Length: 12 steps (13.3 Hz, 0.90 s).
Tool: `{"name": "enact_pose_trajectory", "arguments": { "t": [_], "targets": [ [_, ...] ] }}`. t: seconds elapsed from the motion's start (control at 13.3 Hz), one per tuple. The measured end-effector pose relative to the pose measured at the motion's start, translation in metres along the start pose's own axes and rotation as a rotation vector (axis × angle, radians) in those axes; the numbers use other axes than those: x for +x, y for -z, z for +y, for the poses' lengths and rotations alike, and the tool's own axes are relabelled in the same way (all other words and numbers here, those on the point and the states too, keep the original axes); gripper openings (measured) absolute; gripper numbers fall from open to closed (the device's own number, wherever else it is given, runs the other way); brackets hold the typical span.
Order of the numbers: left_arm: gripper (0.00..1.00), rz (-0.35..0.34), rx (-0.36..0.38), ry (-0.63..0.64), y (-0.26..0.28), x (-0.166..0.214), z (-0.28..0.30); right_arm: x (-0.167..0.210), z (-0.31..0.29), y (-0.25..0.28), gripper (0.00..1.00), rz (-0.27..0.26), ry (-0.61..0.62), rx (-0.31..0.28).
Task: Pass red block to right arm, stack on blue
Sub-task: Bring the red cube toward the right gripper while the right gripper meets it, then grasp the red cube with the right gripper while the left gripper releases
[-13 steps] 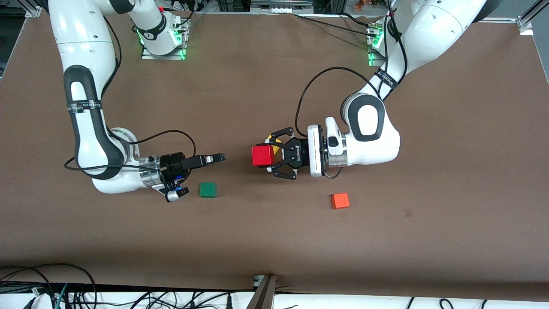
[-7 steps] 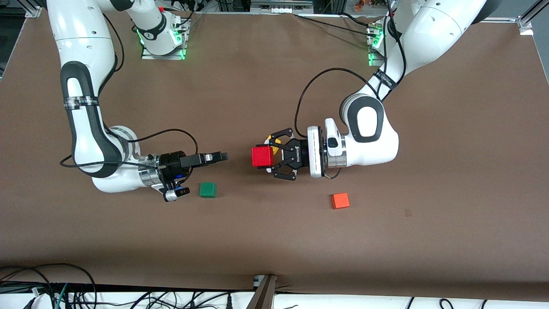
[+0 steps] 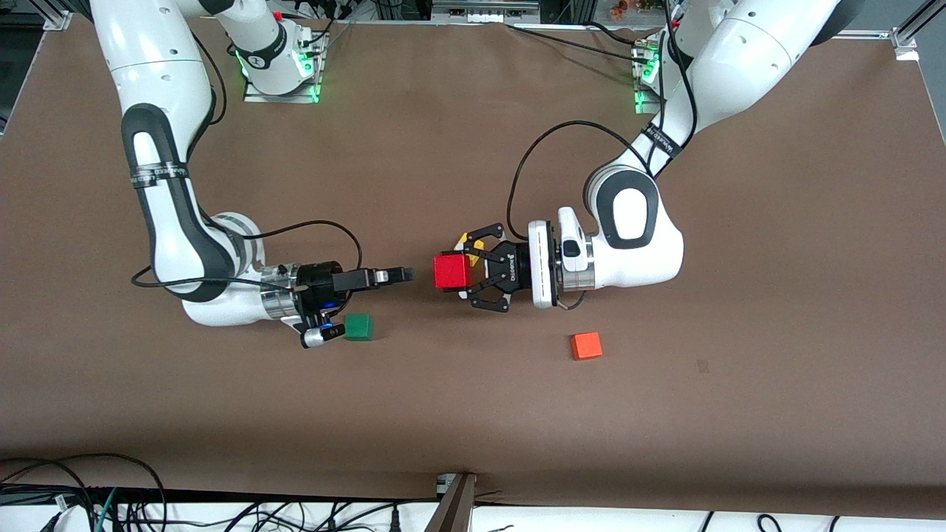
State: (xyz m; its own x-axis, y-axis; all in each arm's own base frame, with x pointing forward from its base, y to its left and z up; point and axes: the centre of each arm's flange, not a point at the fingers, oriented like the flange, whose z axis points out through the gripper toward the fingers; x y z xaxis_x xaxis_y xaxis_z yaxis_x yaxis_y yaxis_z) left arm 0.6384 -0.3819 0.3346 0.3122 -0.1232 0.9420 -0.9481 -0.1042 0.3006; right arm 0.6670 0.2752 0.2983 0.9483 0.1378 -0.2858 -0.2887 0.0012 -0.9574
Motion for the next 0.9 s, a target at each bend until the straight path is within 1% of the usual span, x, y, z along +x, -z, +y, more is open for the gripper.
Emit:
{"name": "enact_pose_trajectory", "arguments": {
  "t": [0.23, 0.38, 0.6, 0.9],
  "targets": [
    [0.56, 0.000, 0.000, 0.000, 0.000, 0.000, 0.000, 0.000, 0.002, -0.018, 1.00, 0.027, -0.005, -0.001],
    [0.56, 0.000, -0.001, 0.000, -0.001, 0.000, 0.000, 0.000, 0.002, -0.033, 1.00, 0.057, -0.012, 0.004],
    [0.56, 0.002, -0.001, 0.001, -0.001, 0.000, 0.001, -0.002, 0.000, -0.046, 1.00, 0.074, -0.014, 0.011],
    [0.56, 0.011, -0.004, 0.010, -0.005, 0.001, 0.003, -0.003, -0.001, -0.050, 1.00, 0.081, -0.014, 0.009]
  ]
}}
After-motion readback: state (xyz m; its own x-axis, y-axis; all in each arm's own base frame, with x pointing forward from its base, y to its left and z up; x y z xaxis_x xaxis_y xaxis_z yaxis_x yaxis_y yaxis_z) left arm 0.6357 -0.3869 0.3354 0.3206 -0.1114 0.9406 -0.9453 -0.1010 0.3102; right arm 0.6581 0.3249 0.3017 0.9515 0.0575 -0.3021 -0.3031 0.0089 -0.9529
